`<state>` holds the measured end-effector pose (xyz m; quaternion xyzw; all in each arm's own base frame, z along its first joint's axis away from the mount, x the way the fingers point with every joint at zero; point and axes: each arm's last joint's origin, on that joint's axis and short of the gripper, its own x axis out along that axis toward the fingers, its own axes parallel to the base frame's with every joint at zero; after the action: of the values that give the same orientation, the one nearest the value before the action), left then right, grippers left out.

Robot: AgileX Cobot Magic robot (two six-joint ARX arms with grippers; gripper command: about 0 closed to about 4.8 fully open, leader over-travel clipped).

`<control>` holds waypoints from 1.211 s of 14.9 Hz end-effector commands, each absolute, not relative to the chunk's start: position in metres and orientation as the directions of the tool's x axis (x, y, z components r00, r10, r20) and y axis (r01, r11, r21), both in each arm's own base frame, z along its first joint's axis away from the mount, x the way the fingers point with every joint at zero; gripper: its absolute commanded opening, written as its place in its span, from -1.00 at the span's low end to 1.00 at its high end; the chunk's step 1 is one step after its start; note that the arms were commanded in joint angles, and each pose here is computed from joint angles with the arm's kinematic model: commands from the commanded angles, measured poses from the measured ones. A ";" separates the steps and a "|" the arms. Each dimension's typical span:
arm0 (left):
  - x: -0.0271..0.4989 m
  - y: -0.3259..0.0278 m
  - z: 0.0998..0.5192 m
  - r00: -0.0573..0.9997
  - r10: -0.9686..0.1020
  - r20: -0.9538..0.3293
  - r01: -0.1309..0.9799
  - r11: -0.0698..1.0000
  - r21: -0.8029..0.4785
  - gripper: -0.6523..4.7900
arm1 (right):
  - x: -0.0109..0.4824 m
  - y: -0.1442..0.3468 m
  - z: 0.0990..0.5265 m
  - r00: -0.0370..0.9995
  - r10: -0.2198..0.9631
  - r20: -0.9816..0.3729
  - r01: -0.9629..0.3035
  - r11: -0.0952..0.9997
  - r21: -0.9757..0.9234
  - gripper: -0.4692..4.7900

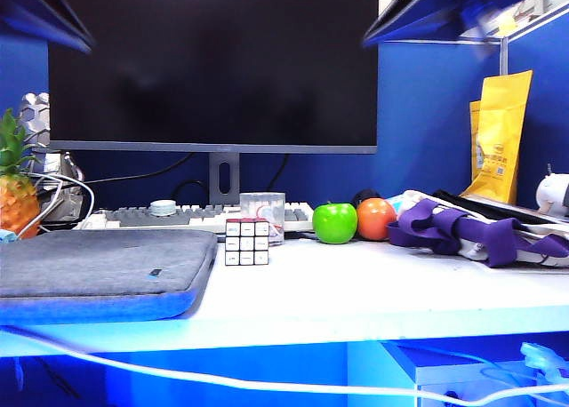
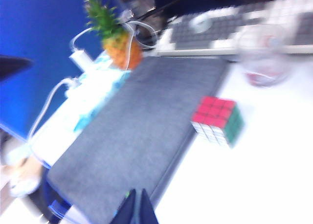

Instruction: Rotate the Rubik's Cube so that its red face is facing towards you.

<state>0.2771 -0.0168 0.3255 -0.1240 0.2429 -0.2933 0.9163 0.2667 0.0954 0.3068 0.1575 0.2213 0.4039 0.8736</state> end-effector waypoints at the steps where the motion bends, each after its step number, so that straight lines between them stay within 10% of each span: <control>1: 0.305 -0.027 0.315 0.661 -0.634 -0.402 0.502 0.772 -0.390 -0.53 | 0.310 0.110 0.314 0.498 0.831 -0.248 -0.681 0.551 0.482 -0.78; 8: 0.372 -0.072 0.289 0.492 -0.597 -0.633 0.538 0.781 -0.318 -0.55 | 0.385 0.123 0.269 0.388 0.840 -0.379 -0.565 0.542 0.622 -0.63; 10: 0.389 -0.075 0.279 0.443 -0.608 -0.659 0.509 0.776 -0.373 -0.13 | 0.397 0.125 0.255 0.354 0.843 -0.404 -0.508 0.536 0.674 0.81; 11: 0.391 -0.076 0.275 0.418 -0.625 -0.659 0.512 0.761 -0.398 0.55 | 0.403 0.127 0.253 0.356 0.842 -0.405 -0.499 0.537 0.680 1.00; 12: 0.391 -0.076 0.273 0.403 -0.635 -0.659 0.509 0.754 -0.416 1.00 | 0.407 0.129 0.253 0.363 0.844 -0.395 -0.497 0.534 0.684 1.00; 18: 0.388 -0.070 0.275 0.448 -0.485 -0.751 0.449 0.848 -0.281 1.00 | 0.447 0.196 0.246 0.384 0.728 -0.568 -0.505 0.681 0.531 1.00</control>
<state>0.3914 -0.0731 0.2685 -0.0457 0.4473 -0.2886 0.8453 0.4460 0.1913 0.2497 0.1694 0.3928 0.3920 0.8144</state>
